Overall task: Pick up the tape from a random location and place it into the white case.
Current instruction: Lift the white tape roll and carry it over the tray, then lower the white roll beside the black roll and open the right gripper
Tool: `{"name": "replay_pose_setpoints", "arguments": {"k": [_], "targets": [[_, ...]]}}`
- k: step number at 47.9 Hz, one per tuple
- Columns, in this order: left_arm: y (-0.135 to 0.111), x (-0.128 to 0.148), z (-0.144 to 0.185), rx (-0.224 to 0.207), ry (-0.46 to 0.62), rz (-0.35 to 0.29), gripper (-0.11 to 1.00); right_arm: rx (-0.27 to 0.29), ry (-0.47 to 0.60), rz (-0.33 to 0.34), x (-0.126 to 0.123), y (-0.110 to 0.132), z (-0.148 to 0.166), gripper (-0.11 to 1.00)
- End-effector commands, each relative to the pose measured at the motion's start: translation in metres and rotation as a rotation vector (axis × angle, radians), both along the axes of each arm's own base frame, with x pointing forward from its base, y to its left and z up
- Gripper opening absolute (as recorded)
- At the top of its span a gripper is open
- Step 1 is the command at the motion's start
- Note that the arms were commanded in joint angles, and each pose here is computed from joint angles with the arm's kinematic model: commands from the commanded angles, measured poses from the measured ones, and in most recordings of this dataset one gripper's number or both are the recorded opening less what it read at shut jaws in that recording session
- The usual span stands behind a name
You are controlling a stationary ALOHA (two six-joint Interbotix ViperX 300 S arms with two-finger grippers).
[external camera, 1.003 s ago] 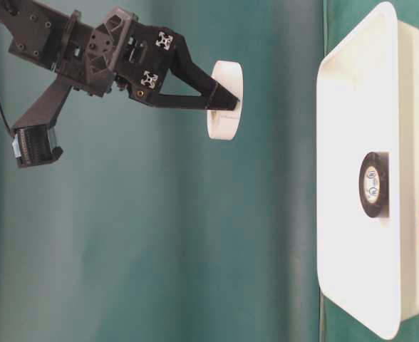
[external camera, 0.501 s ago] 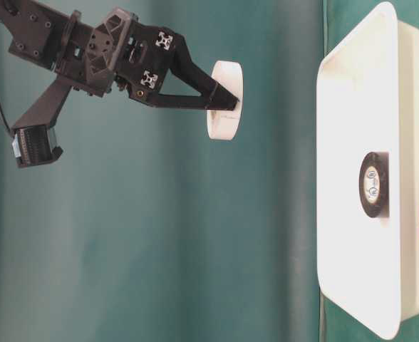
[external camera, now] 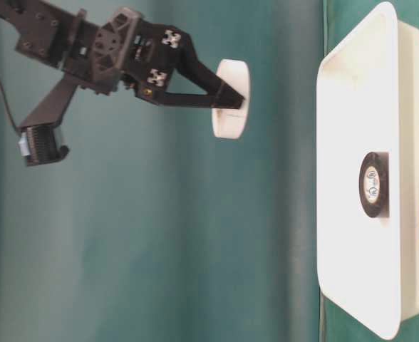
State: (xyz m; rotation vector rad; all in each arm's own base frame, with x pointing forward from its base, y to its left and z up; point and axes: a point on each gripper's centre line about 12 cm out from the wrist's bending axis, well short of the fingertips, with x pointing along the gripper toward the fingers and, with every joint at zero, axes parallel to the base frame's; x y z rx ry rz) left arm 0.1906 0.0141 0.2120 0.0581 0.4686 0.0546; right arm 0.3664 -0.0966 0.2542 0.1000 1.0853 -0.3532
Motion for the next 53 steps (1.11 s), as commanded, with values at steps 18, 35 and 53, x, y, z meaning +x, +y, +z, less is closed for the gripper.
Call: {"name": "replay_pose_setpoints", "arguments": {"k": [18,35,53], "targets": [[0.001,0.003,0.004,0.0,-0.014,0.004,0.98,0.021,-0.013,0.005,0.008,-0.007,-0.069,0.31],[0.001,0.002,0.004,-0.001,-0.012,0.004,0.98,0.046,0.0,-0.016,0.009,-0.013,-0.113,0.31],[0.001,0.003,0.004,0.0,-0.014,0.004,0.98,0.046,-0.012,-0.015,0.01,-0.013,-0.112,0.31]]}}
